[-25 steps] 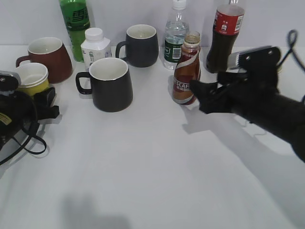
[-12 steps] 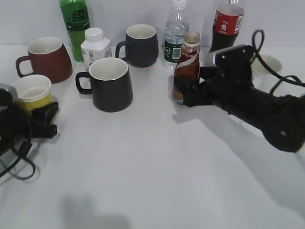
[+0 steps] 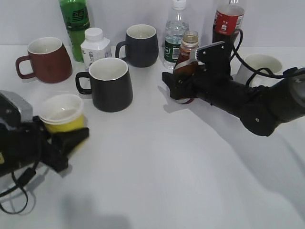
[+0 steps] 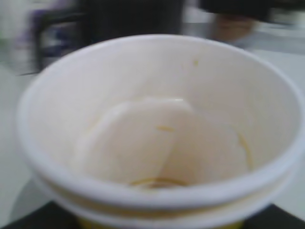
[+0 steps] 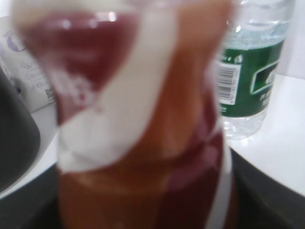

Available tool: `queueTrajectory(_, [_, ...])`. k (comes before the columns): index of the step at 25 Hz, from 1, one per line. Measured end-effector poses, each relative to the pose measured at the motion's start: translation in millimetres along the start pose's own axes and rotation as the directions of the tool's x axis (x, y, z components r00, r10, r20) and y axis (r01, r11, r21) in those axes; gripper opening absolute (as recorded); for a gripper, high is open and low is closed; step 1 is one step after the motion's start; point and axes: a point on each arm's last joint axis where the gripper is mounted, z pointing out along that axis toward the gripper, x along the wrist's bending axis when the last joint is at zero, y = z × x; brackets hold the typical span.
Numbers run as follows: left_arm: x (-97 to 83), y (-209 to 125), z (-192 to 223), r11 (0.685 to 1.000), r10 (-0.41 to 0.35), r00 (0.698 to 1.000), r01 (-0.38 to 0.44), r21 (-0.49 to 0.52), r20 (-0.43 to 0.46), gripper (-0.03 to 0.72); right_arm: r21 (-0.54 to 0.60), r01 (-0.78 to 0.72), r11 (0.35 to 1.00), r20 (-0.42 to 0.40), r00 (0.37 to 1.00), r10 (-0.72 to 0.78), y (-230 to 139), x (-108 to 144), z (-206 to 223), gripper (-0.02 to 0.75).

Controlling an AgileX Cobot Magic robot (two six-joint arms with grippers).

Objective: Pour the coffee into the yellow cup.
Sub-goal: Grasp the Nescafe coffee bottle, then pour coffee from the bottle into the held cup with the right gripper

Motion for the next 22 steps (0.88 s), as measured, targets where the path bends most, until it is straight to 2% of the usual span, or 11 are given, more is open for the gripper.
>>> queueTrajectory(2, [-7.6, -0.6, 0.5, 1.0, 0.022, 0.997, -0.022, 0.007, 0.071, 0.4, 0.002, -0.001, 1.0, 0.0, 1.0, 0.001, -0.2, -0.1, 0.7, 0.507])
queueTrajectory(8, [-32.0, -1.0, 5.4, 0.998, 0.056, 0.978, -0.06, 0.014, 0.203, 0.4, 0.0, 0.005, 1.0, -0.011, 1.0, -0.005, 0.4, 0.7, 1.3, 0.503])
queueTrajectory(13, [-50.7, 6.2, 17.9, 0.994, 0.105, 0.953, -0.103, -0.022, 0.286, 0.399, 0.013, 0.082, 0.997, -0.092, 0.992, -0.08, 8.8, 9.2, -3.7, 0.503])
queueTrajectory(18, [-62.1, 23.3, 37.5, 0.985, 0.163, 0.929, -0.136, -0.103, 0.333, 0.397, -0.089, 0.302, 0.949, -0.184, 0.932, -0.314, 42.5, 22.2, -14.4, 0.503])
queueTrajectory(22, [-69.3, 35.6, 51.6, 0.982, 0.174, 0.917, -0.134, -0.135, 0.359, 0.397, -0.166, 0.459, 0.873, -0.197, 0.852, -0.486, 66.5, 29.2, -24.3, 0.503])
